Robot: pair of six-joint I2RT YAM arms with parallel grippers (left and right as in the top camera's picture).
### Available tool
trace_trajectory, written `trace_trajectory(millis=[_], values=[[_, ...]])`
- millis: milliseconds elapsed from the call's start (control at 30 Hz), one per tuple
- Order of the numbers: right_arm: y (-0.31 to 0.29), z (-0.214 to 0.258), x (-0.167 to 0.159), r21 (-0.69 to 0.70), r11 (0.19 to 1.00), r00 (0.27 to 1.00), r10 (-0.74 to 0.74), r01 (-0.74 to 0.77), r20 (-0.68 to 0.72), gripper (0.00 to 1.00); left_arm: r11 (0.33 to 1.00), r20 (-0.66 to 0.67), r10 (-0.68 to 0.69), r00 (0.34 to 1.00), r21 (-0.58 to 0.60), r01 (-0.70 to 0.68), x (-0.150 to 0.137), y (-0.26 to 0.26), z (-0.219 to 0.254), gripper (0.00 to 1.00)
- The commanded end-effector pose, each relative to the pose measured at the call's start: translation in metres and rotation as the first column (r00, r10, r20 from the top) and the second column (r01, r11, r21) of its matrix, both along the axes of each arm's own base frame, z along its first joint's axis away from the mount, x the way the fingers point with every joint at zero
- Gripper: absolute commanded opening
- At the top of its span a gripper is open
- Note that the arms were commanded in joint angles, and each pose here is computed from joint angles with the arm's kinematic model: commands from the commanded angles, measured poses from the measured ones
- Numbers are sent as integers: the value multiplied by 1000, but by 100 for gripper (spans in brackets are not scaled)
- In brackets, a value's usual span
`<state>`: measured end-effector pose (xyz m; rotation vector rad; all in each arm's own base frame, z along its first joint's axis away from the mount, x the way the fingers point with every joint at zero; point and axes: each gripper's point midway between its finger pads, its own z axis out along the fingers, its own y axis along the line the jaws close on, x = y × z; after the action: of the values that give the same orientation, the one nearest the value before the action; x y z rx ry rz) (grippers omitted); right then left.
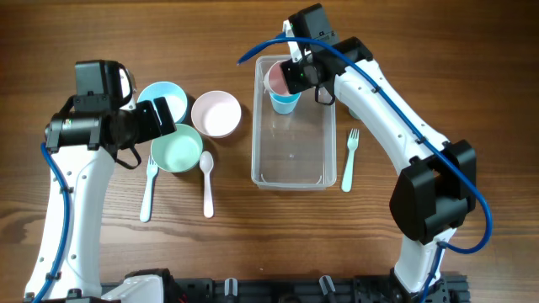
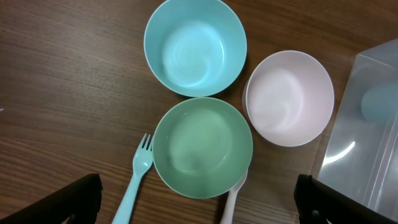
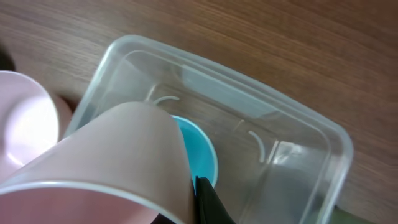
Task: Pack container
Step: 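Stack the pink cup into the blue cup in the container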
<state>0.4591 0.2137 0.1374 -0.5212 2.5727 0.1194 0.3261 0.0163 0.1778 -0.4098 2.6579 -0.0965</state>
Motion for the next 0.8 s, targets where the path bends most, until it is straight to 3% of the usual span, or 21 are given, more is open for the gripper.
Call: trace_trajectory(millis=[0, 300, 400, 433, 500, 533, 633, 767], values=[[-16, 12, 13, -37, 998, 998, -41, 43, 50, 4, 1000, 13, -7, 1000, 13, 7, 4, 3, 4, 100], [-19, -40, 8, -51, 998, 996, -32, 28, -85, 4, 1000, 13, -7, 1000, 13, 7, 4, 3, 4, 100], [-15, -39, 10, -48, 999, 997, -24, 20, -74, 4, 1000, 13, -7, 1000, 13, 7, 4, 3, 4, 100], [-15, -36, 11, -49, 999, 997, -20, 16, -71, 9, 1000, 13, -7, 1000, 13, 7, 3, 3, 4, 100], [-14, -31, 12, -51, 999, 998, -5, 2, -58, 30, 1000, 13, -7, 1000, 13, 7, 4, 3, 4, 100], [-14, -26, 13, -49, 999, 999, -5, 2, -54, 50, 1000, 13, -7, 1000, 13, 7, 4, 3, 4, 100], [-14, -4, 16, -47, 999, 999, -12, 11, -31, 57, 1000, 13, -7, 1000, 13, 7, 4, 3, 4, 100], [-54, 56, 17, -18, 977, 977, -214, 214, -1, 57, 1000, 13, -7, 1000, 13, 7, 4, 3, 4, 100]])
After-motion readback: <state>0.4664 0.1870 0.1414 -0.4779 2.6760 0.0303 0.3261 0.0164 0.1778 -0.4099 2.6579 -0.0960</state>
